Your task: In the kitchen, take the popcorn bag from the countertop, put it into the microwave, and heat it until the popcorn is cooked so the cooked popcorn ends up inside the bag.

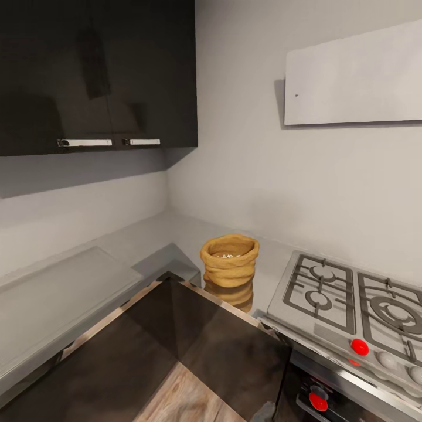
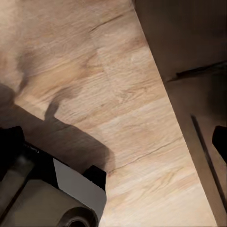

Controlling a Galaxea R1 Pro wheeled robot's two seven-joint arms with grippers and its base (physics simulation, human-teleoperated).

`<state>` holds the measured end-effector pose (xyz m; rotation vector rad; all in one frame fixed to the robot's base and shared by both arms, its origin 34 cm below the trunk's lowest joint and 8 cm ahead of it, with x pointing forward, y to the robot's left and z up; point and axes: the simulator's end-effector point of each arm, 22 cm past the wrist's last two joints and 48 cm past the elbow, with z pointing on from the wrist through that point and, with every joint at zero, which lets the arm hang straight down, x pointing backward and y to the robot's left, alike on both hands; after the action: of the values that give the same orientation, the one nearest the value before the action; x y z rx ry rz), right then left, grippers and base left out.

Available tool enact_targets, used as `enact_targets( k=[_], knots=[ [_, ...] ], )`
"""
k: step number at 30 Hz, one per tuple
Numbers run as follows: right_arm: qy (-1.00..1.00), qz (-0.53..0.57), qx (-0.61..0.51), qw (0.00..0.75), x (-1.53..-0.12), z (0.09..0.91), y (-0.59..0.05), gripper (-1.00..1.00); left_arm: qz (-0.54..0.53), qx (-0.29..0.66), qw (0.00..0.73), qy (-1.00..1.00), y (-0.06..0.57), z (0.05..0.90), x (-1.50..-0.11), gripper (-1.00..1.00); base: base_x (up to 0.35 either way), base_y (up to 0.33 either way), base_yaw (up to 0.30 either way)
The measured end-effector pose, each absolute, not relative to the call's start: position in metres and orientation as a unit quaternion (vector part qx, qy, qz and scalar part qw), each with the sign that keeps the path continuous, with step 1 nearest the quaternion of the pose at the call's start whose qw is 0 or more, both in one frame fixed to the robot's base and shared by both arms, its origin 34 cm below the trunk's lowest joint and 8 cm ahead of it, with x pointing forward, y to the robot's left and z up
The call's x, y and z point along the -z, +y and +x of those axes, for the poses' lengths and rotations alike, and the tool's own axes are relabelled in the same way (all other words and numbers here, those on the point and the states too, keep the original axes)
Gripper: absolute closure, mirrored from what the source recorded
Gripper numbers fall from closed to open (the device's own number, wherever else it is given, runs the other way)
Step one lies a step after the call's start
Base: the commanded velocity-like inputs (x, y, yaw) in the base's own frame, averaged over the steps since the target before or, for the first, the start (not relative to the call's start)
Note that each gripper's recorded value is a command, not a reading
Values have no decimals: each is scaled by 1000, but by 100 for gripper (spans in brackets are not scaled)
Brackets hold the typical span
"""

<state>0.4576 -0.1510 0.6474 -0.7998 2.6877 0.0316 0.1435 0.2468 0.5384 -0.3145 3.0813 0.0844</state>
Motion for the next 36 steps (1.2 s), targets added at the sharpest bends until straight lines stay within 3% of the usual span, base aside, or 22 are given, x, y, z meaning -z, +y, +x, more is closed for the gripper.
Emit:
enact_targets(
  k=[9, 14, 20, 28, 29, 30, 32, 36],
  knots=[
    [926, -261, -73, 262, -830, 545, -95, -100, -102, -27, 21, 994, 247, 143, -538, -100, 0, 0, 0],
    [914, -265, -121, 283, -884, 547, -46, -100, -101, -27, 20, 994, 247, 143, -538, -100, 0, 0, 0],
    [863, -272, -88, 417, -1023, 659, -50, -100, -101, -27, 20, 994, 247, 142, -538, -100, 0, 0, 0],
    [824, -156, -22, 545, -1176, 750, -138, -100, -101, -27, 20, 994, 246, 143, -538, -100, 0, 0, 0],
    [821, -123, 13, 557, -1190, 760, -166, -100, -101, -27, 20, 994, 246, 143, -538, -100, 0, 0, 0],
    [816, -39, 81, 572, -1225, 782, -239, -100, -101, -27, 19, 994, 247, 142, -538, -100, 0, 0, 0],
    [808, 2, 109, 580, -1257, 793, -296, -100, -101, -27, 20, 994, 247, 143, -538, -100, 0, 0, 0],
    [786, 17, 113, 608, -1293, 789, -330, -100, -101, -27, 20, 994, 246, 143, -538, -100, 0, 0, 0]
  ],
)
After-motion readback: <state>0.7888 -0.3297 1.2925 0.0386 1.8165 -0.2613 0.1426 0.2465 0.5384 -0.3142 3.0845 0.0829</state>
